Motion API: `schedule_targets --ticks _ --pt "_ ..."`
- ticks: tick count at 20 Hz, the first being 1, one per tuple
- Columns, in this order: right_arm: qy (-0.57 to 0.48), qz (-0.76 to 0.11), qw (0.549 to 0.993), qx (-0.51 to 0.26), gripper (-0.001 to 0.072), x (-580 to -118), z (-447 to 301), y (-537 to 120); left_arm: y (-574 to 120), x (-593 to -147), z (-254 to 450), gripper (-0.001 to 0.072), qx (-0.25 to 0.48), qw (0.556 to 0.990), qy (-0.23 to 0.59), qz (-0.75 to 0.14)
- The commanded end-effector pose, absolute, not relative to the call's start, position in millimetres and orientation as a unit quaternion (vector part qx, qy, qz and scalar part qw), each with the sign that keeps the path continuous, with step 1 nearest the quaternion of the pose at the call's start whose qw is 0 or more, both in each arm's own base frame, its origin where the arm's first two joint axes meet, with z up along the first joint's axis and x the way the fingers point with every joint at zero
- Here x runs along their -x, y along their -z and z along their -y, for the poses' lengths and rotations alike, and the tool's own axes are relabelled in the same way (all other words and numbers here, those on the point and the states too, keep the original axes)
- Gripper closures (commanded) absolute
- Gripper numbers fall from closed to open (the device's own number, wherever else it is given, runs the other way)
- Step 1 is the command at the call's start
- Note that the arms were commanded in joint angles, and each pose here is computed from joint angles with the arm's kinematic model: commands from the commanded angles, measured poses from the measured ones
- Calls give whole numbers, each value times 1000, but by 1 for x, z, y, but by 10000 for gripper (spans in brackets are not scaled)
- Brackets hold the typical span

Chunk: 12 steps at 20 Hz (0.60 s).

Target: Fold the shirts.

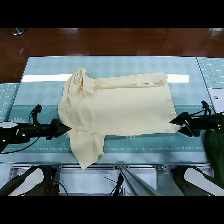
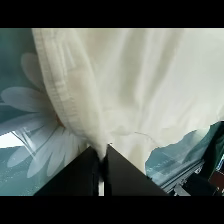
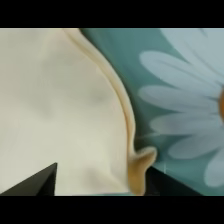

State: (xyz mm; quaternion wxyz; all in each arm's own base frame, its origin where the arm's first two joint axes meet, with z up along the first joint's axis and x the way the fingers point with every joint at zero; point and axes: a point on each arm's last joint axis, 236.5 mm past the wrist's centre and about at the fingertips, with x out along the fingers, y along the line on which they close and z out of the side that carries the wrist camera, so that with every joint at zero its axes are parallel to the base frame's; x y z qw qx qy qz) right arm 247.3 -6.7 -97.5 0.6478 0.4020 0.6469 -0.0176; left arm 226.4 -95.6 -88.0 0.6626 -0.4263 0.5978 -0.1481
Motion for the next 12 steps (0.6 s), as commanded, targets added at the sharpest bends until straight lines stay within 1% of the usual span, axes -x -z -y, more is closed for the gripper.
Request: schedule_targets --ticks 1,2,3,4,5,6,7,9,11,12 --pt "-9 -647 646 -404 349 -268 -11 103 90 -230 93 682 424 669 142 -594" --pt "-36 -642 652 -403 670 -273 -22 99 89 -231 93 682 427 669 142 -592" --pt "-67 -633 653 -411 690 -281 -34 86 87 -232 94 682 432 666 141 -591" --pt "-125 -620 657 -409 691 -292 -50 62 82 -236 93 683 443 662 134 -590" --pt "-170 -603 670 -399 691 -309 -59 30 65 -252 93 683 455 669 137 -572" --pt "-192 -578 699 -374 691 -333 -60 -6 33 -278 94 683 460 692 162 -532" --pt "-200 -546 736 -347 692 -358 -55 -45 -9 -306 94 683 453 725 189 -483" --pt "-192 -461 818 -286 692 -404 -38 -142 -122 -356 85 683 399 815 229 -353" --pt "-157 -374 884 -234 692 -425 -16 -242 -253 -376 70 684 319 895 237 -205" --pt "-147 -339 903 -219 691 -419 -14 -289 -314 -370 64 684 281 921 233 -134"
